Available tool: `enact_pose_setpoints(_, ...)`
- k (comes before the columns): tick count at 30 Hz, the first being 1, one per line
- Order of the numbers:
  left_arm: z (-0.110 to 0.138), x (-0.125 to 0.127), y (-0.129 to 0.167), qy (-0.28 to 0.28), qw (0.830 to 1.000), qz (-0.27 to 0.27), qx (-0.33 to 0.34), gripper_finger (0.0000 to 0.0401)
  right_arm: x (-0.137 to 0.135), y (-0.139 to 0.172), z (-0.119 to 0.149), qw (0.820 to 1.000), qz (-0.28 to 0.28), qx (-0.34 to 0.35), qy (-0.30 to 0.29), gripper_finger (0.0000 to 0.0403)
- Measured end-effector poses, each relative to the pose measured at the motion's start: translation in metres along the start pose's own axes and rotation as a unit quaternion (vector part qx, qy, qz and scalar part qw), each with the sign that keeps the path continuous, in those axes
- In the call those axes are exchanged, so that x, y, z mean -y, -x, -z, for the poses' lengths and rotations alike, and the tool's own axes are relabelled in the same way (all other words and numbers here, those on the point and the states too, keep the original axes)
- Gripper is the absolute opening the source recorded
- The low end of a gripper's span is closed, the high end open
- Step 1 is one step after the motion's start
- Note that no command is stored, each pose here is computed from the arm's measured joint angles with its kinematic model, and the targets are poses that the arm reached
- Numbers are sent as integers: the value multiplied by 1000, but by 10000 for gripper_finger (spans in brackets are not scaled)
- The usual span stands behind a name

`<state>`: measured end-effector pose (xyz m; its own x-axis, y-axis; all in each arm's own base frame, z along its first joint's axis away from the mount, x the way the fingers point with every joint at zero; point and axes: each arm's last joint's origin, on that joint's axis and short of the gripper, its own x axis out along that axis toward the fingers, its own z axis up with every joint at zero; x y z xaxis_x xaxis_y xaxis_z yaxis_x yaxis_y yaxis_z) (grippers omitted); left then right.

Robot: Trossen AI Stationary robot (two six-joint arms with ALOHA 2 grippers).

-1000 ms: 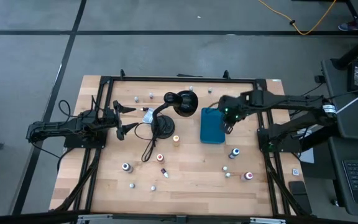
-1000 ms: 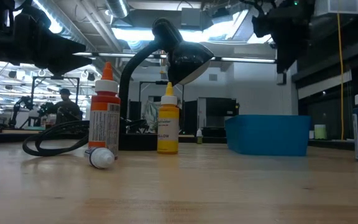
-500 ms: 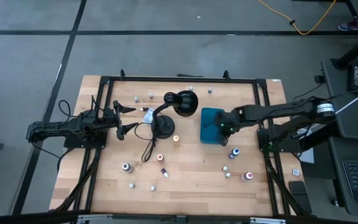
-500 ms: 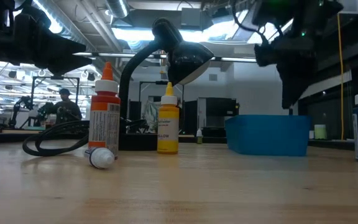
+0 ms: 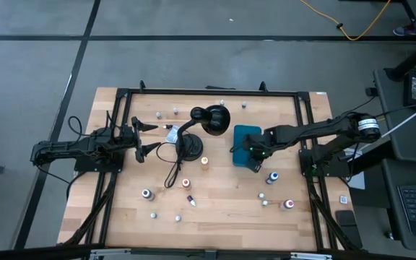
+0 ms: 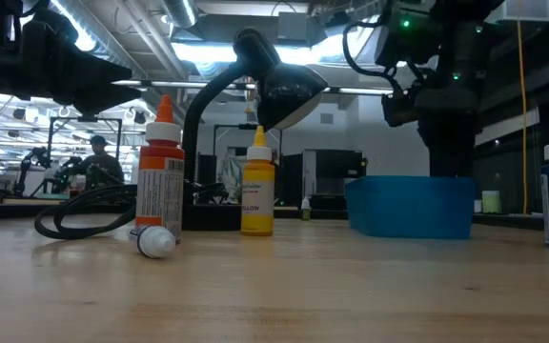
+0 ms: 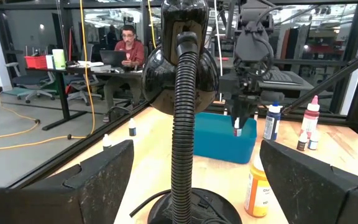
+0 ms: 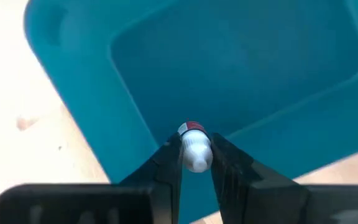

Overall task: Pick & Place food coloring
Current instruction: Put the small red food coloring bottle into the blue bin

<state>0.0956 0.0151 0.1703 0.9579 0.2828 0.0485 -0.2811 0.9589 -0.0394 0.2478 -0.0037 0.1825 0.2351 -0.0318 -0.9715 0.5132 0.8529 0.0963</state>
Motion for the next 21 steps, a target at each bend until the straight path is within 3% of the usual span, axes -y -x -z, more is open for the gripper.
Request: enact_pose_setpoints(21, 0, 0, 0, 0, 1000, 0, 0, 345, -6, -9, 2, 996, 4, -19, 87, 72)
